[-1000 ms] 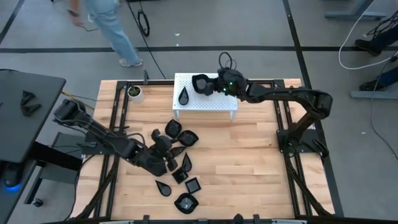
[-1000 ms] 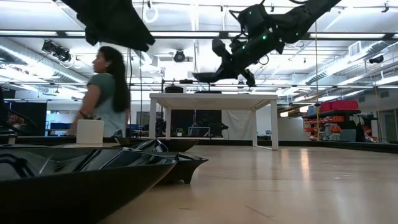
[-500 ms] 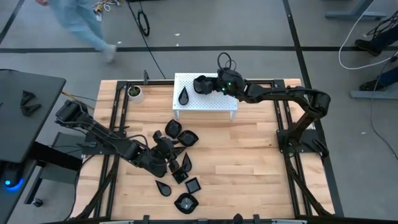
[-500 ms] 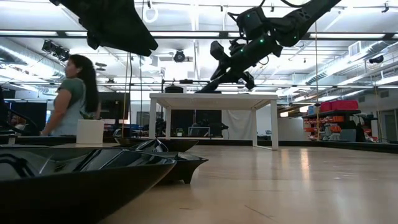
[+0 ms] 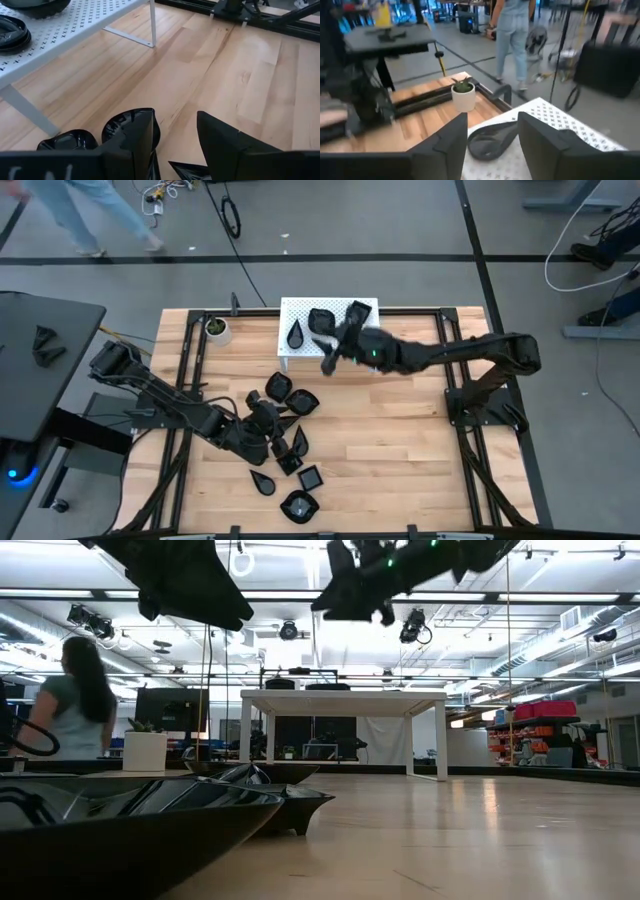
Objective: Pick & Place Mini shaped plates
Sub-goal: Stack the black square plate on top of the other black square plate on the shelf
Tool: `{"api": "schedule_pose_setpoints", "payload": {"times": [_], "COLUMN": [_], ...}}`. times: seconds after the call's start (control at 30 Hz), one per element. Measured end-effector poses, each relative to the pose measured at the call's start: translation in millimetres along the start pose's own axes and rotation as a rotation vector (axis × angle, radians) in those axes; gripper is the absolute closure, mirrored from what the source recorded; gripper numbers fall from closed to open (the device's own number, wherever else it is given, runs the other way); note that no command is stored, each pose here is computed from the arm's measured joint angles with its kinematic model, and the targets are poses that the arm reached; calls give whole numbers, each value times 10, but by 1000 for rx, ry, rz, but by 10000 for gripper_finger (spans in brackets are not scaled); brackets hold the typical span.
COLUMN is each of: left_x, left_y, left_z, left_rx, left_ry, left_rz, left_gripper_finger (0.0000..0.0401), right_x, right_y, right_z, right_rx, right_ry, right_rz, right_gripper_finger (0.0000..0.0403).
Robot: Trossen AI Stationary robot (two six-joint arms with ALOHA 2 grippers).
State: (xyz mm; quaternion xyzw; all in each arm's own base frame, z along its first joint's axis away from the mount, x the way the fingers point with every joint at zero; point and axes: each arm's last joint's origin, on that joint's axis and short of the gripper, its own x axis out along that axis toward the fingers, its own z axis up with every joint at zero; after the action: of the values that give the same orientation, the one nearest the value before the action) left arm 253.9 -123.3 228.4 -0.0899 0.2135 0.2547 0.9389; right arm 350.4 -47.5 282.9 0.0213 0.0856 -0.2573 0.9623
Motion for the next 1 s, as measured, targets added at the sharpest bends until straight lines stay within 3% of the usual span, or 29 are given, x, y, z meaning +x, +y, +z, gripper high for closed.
{"api": "schedule_pose_setpoints", "payload": {"times": [0.13,0.33,0.5,0.63,0.73,0.9,1.0], "left_x": [-2,-2,12,56,91,81,26], "left_y": [-1,-5,-14,-29,-47,-53,-59], "left_z": [-1,-3,-21,-68,-111,-162,-196], "left_rx": [-6,-20,-17,-7,-15,-25,-30], "left_ry": [0,10,15,10,19,112,163], "left_rz": [-1,-12,-8,20,28,-32,-63], "left_gripper_finger": [243,243,243,243,243,243,243], "right_x": [-196,-551,-1019,-1193,-1203,-1050,-866], "right_y": [313,506,730,935,1069,1198,1257], "right_z": [-75,-379,-560,-684,-894,-1199,-1310], "right_rx": [-165,-356,-434,-304,-188,87,182], "right_ry": [44,276,431,478,524,498,557], "right_rz": [-94,-281,-153,8,209,447,530], "right_gripper_finger": [236,251,264,273,278,287,291]}}
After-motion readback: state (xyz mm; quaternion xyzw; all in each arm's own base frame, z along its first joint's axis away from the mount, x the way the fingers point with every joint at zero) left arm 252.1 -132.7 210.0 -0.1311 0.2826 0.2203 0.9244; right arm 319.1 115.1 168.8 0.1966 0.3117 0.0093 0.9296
